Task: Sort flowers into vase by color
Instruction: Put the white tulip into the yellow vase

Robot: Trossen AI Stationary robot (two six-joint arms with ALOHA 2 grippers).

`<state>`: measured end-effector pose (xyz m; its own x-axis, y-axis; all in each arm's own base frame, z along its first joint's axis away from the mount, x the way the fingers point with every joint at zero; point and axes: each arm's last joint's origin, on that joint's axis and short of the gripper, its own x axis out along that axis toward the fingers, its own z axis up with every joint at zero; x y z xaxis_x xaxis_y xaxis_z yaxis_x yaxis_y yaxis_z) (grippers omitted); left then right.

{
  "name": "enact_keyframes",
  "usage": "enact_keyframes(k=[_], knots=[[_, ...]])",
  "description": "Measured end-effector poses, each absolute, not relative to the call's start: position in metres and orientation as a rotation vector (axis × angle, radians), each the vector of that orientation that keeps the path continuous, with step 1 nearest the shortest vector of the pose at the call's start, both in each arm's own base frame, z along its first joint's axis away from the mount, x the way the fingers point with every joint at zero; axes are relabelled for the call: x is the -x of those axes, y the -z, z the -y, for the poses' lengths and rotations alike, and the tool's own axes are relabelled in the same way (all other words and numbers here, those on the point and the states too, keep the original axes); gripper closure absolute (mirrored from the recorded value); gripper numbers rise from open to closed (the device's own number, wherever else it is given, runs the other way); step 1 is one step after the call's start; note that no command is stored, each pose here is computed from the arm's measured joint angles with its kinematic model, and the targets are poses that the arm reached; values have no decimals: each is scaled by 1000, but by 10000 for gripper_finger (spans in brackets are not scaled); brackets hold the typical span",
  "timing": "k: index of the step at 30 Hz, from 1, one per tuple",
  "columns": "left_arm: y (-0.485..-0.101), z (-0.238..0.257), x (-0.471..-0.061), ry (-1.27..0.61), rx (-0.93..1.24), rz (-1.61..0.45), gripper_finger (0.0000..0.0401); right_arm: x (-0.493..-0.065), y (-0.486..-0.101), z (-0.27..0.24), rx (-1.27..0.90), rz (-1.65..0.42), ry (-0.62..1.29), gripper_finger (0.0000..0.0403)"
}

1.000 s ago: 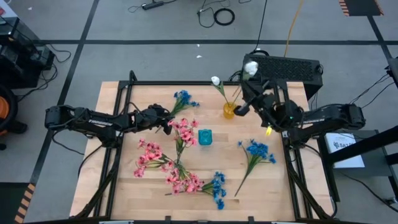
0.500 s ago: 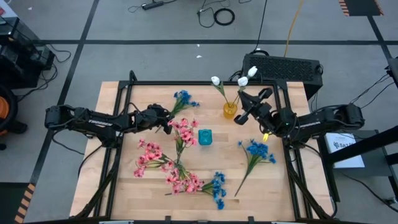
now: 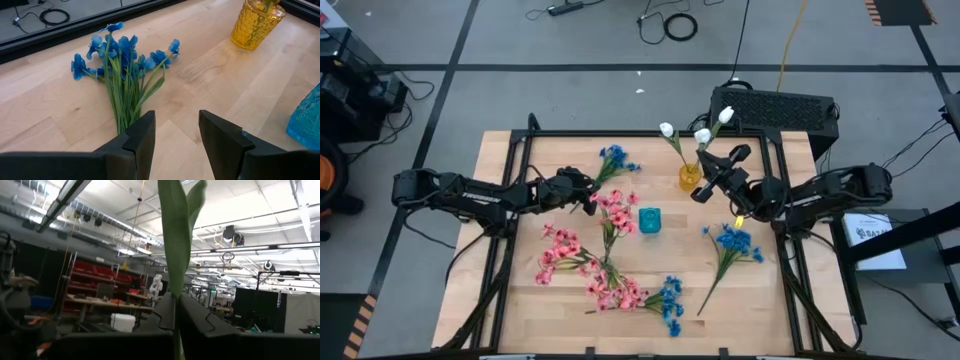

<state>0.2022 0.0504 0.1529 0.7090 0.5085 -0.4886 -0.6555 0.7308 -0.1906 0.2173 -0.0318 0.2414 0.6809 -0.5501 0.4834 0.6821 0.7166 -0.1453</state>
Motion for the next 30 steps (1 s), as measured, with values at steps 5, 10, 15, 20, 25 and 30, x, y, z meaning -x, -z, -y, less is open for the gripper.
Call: enact_keyframes(k=[5,10,15,20,25,30], knots=[[-153,-50,-202,-663,367,-426,244,-224,-231,39,321,398,682,403],[-153,-50,-202,-663,367,-426,244,-224,-229,46,323,391,700,403],[-153,-50,-202,-664,366,-427,244,-223,-229,51,312,407,676,403],[-153,-50,-202,-664,366,-427,244,-226,-224,55,311,391,655,403],[-153,-50,-202,-664,366,-427,244,-227,-220,58,320,371,663,403],[-153,-50,-202,-663,363,-428,244,-228,-218,62,329,360,666,403]])
